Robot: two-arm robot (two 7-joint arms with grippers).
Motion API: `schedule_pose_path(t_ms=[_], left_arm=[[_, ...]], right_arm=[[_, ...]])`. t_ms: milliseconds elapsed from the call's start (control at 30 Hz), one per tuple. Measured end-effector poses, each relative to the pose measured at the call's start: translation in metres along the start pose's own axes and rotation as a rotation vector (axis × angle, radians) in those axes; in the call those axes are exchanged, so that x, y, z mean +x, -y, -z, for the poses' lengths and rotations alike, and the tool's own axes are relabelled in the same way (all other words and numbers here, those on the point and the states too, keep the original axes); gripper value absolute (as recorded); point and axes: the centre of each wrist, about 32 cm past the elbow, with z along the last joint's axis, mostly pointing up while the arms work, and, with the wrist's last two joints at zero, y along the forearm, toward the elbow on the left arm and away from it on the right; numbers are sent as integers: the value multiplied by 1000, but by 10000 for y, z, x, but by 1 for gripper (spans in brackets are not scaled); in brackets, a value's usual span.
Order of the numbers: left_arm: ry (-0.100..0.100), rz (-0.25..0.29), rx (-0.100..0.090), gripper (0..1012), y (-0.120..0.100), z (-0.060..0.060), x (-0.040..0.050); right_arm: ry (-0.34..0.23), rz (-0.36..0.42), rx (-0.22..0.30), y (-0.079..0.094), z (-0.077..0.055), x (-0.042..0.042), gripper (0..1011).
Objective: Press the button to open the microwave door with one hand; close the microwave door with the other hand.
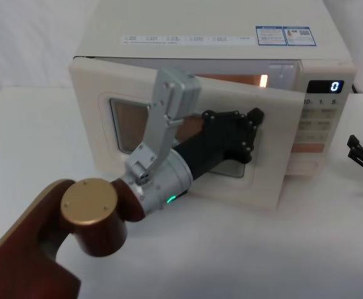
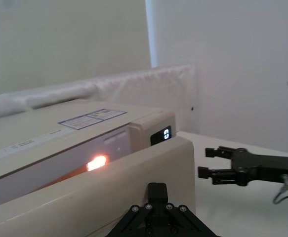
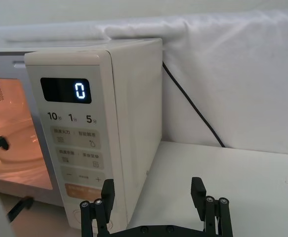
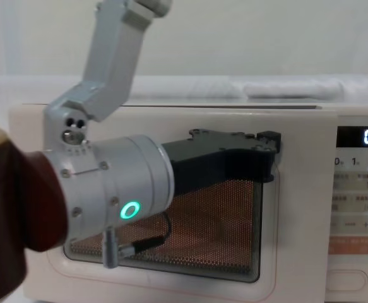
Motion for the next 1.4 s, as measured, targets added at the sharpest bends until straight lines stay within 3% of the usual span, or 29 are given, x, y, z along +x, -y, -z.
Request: schedule_pose_path(t_ms=[267, 467, 833, 1400], left_arm=[[33, -63, 31, 0, 214, -5, 4], [47, -93, 41, 0, 326, 10, -24], [46, -119, 51, 0, 482, 70, -34], [38, -98, 38, 0, 655, 74, -14]], right_arm=[[0, 0, 0, 0, 0, 0, 1002], [0, 0, 0, 0, 0, 0, 1002], [0, 0, 0, 0, 0, 0, 1002], [0, 0, 0, 0, 0, 0, 1002]])
